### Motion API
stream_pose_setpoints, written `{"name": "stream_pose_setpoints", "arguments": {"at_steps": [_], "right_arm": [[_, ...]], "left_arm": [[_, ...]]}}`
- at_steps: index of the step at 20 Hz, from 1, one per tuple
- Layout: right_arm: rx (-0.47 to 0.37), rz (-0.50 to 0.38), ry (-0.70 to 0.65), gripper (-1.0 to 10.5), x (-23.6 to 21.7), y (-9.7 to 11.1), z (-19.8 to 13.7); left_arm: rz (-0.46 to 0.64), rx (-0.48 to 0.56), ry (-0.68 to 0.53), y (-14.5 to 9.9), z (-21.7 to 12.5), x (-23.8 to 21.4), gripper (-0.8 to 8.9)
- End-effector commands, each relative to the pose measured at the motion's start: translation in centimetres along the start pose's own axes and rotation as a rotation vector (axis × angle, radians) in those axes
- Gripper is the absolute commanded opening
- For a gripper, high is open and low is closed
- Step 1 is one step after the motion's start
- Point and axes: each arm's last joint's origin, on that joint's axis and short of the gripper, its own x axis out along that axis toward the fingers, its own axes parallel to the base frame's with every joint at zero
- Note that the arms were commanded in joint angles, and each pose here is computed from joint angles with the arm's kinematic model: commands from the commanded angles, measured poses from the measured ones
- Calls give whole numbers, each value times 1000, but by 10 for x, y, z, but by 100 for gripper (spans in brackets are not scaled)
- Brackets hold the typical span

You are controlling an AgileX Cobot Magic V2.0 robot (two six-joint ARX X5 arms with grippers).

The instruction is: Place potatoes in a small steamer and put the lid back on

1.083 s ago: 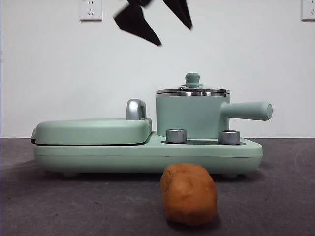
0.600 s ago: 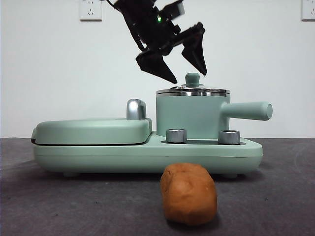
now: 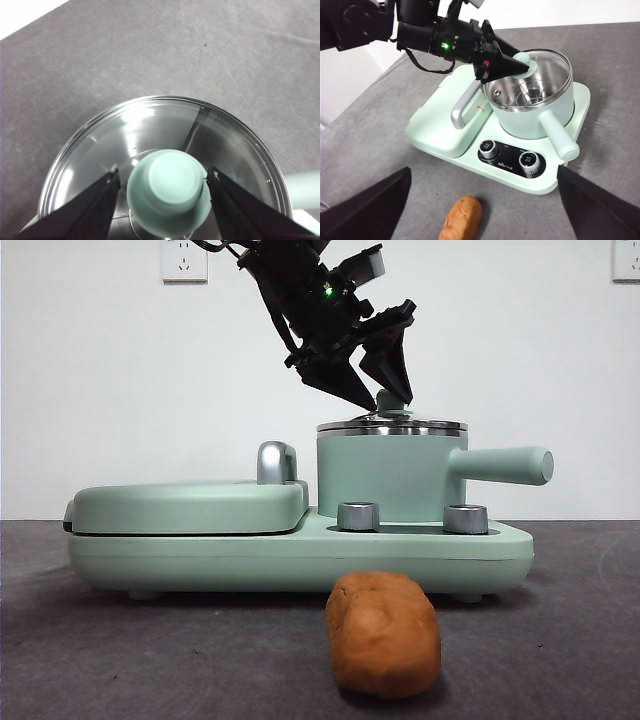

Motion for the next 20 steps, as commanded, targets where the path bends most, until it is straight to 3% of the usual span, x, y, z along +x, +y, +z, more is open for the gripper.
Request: {"name": "stream_pose_setpoints", "arguments": {"at_steps": [1, 4, 7, 10, 16, 20], "right_arm": [[1, 6, -16, 466, -2, 2, 4], [1, 6, -16, 466, -2, 2, 4], [1, 6, -16, 466, -2, 2, 4], [1, 6, -16, 466, -2, 2, 4], [3, 5, -15, 466, -2, 2, 4], [79, -3, -2, 466, 2, -1, 6]], "left_arm": [[-6, 19, -12, -3, 4, 8, 260], [-6, 19, -11, -3, 3, 9, 149], [-6, 20, -11, -3, 3, 9, 139], [-7, 20, -14, -4, 4, 9, 26], [4, -49, -75, -3, 19, -12, 24], [28, -52, -114, 3, 30, -43, 24]]}}
